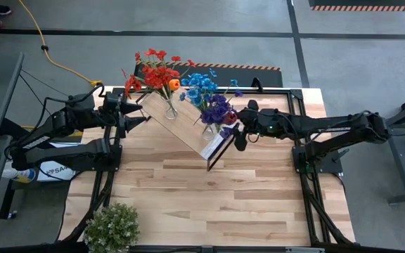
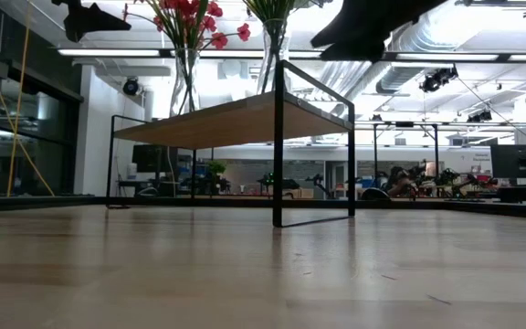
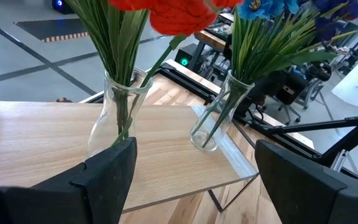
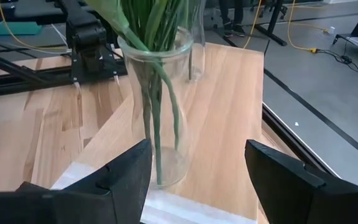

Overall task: Pick and place flowers into a vace then onto a shelf
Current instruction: Return to Home Position

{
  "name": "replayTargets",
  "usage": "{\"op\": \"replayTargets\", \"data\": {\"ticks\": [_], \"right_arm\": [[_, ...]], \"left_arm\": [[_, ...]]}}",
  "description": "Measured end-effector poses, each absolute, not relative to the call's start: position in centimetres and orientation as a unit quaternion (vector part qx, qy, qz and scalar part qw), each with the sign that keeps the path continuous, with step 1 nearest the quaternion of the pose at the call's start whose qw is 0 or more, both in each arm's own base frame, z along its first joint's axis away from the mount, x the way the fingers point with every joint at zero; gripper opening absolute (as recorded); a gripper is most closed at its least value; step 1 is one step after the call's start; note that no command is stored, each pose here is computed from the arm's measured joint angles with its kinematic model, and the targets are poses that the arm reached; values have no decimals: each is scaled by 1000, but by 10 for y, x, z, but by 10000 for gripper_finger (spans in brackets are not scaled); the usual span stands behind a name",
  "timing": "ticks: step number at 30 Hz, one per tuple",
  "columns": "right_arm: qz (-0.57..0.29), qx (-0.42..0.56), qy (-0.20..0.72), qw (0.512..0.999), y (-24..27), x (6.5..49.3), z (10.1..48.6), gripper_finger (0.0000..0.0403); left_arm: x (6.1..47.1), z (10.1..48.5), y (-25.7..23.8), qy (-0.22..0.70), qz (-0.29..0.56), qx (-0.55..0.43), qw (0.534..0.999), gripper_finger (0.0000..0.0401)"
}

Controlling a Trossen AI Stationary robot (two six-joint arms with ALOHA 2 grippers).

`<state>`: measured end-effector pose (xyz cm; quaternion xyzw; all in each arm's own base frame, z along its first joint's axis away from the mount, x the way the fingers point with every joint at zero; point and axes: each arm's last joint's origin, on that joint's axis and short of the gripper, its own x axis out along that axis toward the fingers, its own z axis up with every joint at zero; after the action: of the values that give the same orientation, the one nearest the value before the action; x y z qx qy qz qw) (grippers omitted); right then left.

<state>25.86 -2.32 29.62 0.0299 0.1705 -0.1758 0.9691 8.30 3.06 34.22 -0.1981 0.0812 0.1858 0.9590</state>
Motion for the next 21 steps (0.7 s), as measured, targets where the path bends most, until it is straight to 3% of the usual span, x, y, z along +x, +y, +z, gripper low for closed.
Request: {"op": "replayTargets", "data": {"ticks": [13, 21], "right_arm": [[-189, 6, 172, 967, -21, 207, 324, 248], [-267, -4, 163, 950, -23, 159, 338, 248]], "left_arm": [[82, 342, 28, 82, 150, -221, 960, 358], [73, 337, 24, 108, 149, -231, 955, 358]]}}
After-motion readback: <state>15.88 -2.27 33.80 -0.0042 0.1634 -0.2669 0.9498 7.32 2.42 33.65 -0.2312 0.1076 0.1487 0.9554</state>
